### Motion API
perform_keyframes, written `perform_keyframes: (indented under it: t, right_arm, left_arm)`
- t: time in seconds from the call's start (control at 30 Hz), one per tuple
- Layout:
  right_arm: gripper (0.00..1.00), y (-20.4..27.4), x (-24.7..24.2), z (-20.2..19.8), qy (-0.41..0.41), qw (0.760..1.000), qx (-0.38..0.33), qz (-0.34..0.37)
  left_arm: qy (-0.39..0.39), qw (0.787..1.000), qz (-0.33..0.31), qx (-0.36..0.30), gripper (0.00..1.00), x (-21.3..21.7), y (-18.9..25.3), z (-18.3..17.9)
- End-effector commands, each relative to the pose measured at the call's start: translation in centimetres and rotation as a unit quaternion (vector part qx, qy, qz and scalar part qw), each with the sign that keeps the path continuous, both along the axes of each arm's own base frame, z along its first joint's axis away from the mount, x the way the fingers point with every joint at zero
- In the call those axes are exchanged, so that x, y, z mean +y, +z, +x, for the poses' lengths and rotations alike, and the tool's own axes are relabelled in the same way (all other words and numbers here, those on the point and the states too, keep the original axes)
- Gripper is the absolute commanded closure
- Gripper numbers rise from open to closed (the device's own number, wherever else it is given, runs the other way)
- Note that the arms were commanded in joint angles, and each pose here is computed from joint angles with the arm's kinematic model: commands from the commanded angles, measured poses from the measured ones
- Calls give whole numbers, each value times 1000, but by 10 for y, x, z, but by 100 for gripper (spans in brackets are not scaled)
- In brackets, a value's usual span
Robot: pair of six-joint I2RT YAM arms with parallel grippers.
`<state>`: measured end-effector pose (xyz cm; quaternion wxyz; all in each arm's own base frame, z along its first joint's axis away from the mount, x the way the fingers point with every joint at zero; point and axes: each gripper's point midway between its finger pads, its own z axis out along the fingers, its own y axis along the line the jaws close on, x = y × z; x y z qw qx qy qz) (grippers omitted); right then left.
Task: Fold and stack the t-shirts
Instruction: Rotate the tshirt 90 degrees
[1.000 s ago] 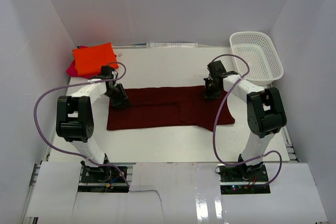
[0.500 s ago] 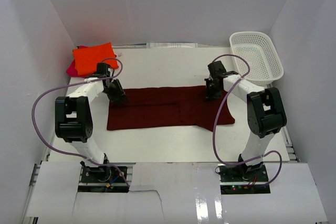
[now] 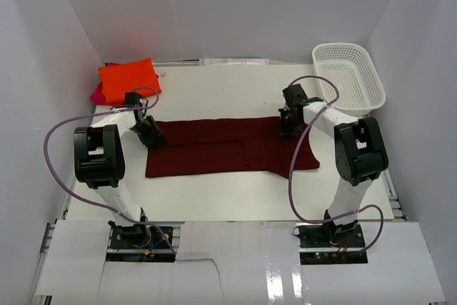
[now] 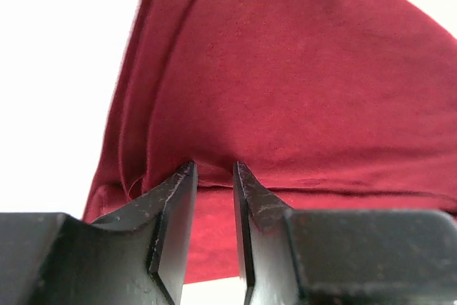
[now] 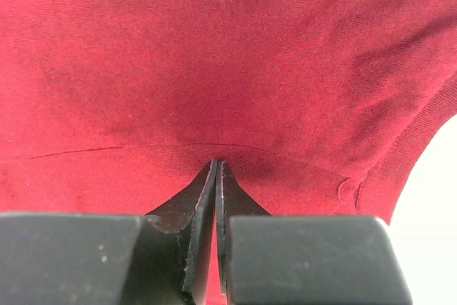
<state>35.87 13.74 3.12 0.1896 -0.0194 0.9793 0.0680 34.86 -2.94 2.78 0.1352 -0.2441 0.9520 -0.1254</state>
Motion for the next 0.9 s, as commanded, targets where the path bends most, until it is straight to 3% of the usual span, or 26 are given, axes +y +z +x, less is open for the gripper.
perform_keyframes:
  t: [0.0, 0.47, 0.7, 0.87]
  right_arm:
    - [92, -9, -5, -4, 2, 1000, 11, -10]
    - [92, -42, -21, 9, -25, 997, 60, -36]
    - [92, -55, -17, 56, -43, 997, 63, -18]
    - [92, -43, -10, 112, -53, 998, 27, -2]
  left_arm:
    - [-11, 1000, -6, 22, 61, -3, -15, -8]
    - [-19, 998, 8, 60, 59, 1, -26, -32]
    - [-29, 996, 0, 85, 57, -4, -35, -57]
    - [-55, 992, -3, 111, 56, -17, -44, -79]
